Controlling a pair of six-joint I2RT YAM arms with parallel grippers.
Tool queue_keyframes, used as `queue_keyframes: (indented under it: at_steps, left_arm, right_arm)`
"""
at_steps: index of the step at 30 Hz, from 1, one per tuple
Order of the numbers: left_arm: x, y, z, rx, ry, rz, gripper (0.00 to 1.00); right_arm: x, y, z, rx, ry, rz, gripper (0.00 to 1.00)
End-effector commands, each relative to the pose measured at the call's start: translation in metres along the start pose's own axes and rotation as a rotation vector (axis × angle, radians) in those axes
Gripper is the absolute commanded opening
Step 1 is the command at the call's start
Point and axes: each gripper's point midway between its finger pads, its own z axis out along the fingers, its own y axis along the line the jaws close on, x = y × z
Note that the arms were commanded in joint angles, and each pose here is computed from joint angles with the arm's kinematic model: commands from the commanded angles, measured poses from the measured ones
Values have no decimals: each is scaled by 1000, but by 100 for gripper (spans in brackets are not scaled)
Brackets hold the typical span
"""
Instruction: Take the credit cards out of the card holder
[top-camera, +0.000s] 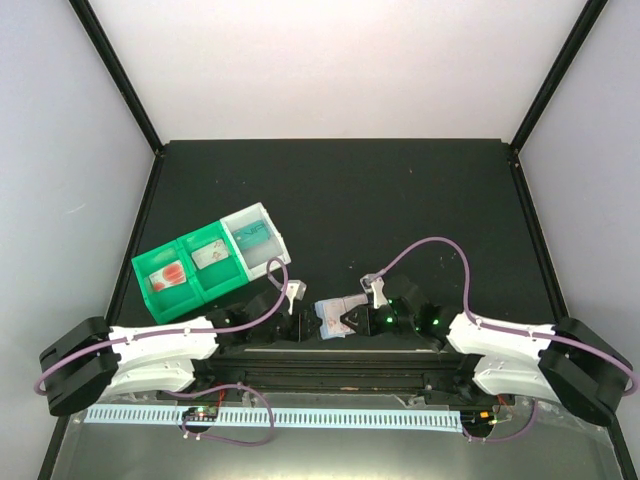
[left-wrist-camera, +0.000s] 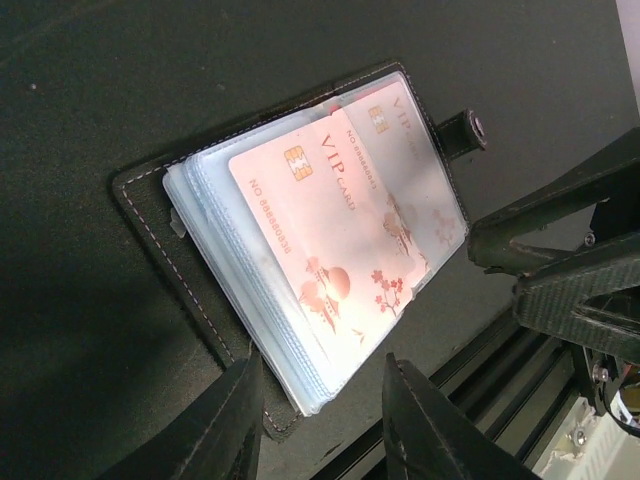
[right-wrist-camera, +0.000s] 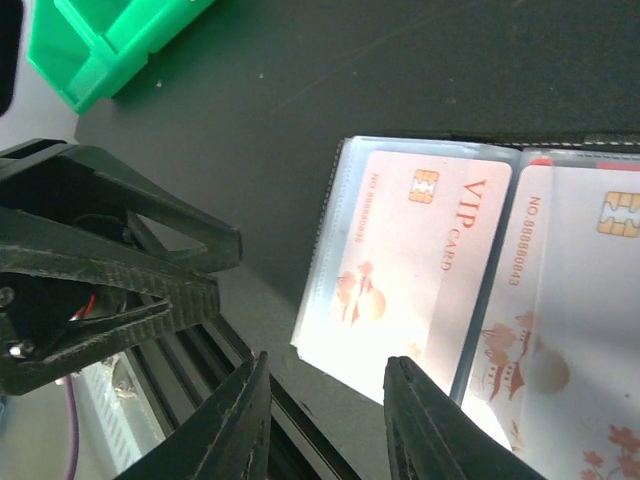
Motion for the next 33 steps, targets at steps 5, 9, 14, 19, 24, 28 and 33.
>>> queue_keyframes:
  at_steps: [5,9,14,19,24,28,33]
  left_arm:
    - [-5,-7,4,23,-16,20,28]
    - [-3,-17,9,77,1,39,19]
    - [2,-18,17,93,26,49,3]
    - [8,-11,24,77,50,46,1]
    - [13,-2,29,38,71,40,2]
    - [19,7,34,7,95,34,1]
    - [21,9,35,-4,101,31,1]
  right_arm:
    - [0,-17,6,78,-2,14,29]
    - [2,-25,10,108,9,18,28]
    - [6,-33,15,137,24,31,26]
    - [6,-33,18,137,32,33,24]
    - [5,-34,19,140,29,37,23]
    - [7,-35,20,139,33,42,22]
    - [9,-36,22,134,41,49,22]
